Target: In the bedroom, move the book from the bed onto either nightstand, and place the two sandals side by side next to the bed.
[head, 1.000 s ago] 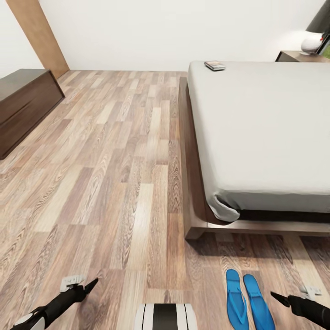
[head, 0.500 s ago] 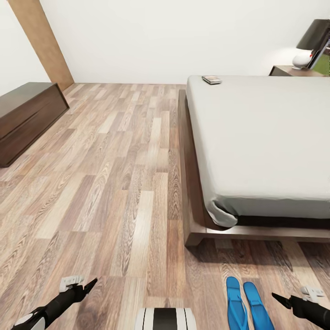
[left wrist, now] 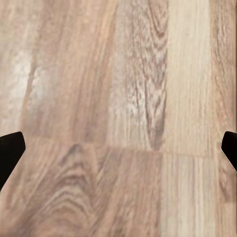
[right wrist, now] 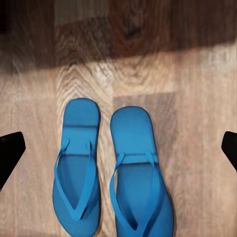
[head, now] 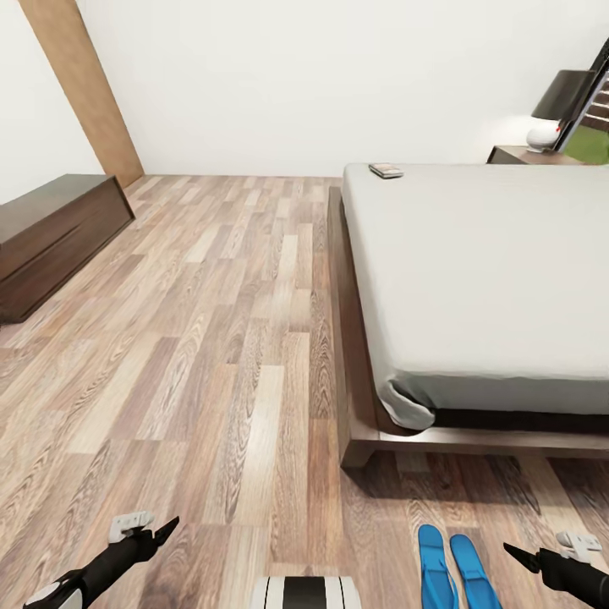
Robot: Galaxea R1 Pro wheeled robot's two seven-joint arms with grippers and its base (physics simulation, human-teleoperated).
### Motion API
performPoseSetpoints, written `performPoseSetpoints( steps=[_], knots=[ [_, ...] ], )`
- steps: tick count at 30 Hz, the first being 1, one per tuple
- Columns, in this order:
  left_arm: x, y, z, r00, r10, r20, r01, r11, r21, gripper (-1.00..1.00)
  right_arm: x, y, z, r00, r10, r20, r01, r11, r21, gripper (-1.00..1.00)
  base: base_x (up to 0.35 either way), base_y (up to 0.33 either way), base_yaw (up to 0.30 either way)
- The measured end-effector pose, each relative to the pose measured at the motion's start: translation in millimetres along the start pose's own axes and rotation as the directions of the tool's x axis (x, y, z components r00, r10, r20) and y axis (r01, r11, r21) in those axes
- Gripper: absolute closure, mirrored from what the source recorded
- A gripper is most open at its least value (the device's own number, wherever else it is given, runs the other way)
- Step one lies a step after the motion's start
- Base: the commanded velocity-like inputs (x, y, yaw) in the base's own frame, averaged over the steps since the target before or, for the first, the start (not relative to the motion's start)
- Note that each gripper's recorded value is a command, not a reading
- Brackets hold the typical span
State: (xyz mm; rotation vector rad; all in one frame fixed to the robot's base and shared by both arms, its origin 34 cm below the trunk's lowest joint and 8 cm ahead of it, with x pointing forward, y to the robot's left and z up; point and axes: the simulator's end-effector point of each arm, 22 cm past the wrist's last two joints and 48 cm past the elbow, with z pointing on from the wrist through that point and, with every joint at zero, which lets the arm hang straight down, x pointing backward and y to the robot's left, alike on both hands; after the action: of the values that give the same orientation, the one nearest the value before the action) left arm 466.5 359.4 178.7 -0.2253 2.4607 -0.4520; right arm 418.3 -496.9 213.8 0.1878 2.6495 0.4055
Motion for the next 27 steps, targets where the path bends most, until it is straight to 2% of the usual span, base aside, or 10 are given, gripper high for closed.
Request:
performPoseSetpoints(
  steps=[23,27],
  knots=[
    [-44,-18,-11.5,0.996,0.023,0.086,-0.025,0.999,0.025,-1.0,-35,18,-14.9,0.996,-0.021,0.086,0.023,0.999,-0.026,-1.0,0.0,0.0,0.0],
    [-51,-22,-13.9,0.995,0.027,0.1,-0.03,0.999,0.03,-1.0,-35,31,-10.6,0.995,-0.015,0.098,0.02,0.999,-0.045,-1.0,0.0,0.0,0.0]
  ],
)
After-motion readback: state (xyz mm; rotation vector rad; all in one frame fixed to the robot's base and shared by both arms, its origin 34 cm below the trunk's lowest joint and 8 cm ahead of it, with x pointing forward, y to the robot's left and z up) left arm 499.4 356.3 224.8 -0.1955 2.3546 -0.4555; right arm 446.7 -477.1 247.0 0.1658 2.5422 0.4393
